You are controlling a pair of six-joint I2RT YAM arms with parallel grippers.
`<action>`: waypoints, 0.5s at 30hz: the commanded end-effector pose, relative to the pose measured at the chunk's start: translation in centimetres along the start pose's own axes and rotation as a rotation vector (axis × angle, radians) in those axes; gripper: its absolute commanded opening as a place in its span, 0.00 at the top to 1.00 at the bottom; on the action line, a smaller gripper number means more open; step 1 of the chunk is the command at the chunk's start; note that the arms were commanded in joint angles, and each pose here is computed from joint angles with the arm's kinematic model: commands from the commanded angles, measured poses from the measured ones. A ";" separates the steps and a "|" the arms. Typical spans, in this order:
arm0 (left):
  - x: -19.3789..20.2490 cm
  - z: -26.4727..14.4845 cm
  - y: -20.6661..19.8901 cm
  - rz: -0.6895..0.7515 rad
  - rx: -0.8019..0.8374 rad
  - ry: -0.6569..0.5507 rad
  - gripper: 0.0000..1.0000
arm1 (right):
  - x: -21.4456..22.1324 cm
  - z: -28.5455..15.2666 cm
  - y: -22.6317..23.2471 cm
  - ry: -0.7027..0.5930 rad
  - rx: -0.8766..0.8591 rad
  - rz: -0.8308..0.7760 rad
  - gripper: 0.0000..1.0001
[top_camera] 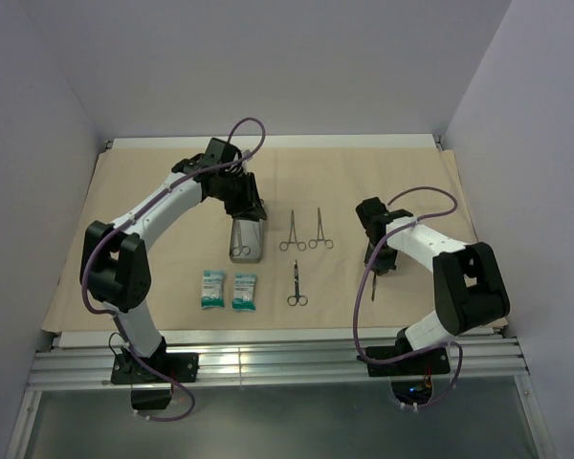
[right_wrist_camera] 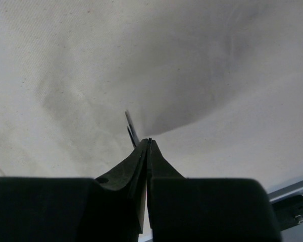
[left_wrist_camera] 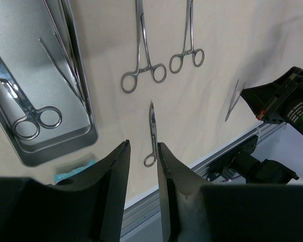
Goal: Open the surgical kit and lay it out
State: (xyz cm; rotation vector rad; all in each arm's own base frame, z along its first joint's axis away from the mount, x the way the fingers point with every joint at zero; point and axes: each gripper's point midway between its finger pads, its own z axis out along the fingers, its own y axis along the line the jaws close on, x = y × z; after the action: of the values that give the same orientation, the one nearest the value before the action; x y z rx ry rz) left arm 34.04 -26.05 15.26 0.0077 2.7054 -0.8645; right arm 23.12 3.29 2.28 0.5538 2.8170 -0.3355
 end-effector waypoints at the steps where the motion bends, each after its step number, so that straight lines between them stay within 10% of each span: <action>1: 0.3 -1.4 -0.4 0.040 0.011 -0.024 0.65 | -0.6 0.1 0.8 -0.020 -0.042 0.026 0.95; 15: 0.3 -0.4 -0.2 0.031 0.017 -0.008 0.65 | -0.6 -0.9 2.3 -0.024 -0.117 0.033 0.95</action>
State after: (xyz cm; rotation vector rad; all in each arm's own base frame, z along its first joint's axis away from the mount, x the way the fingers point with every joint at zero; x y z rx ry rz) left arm 33.47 -25.76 14.60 0.0094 2.7252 -0.8552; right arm 23.63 4.92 2.08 0.5572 2.8286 -0.2110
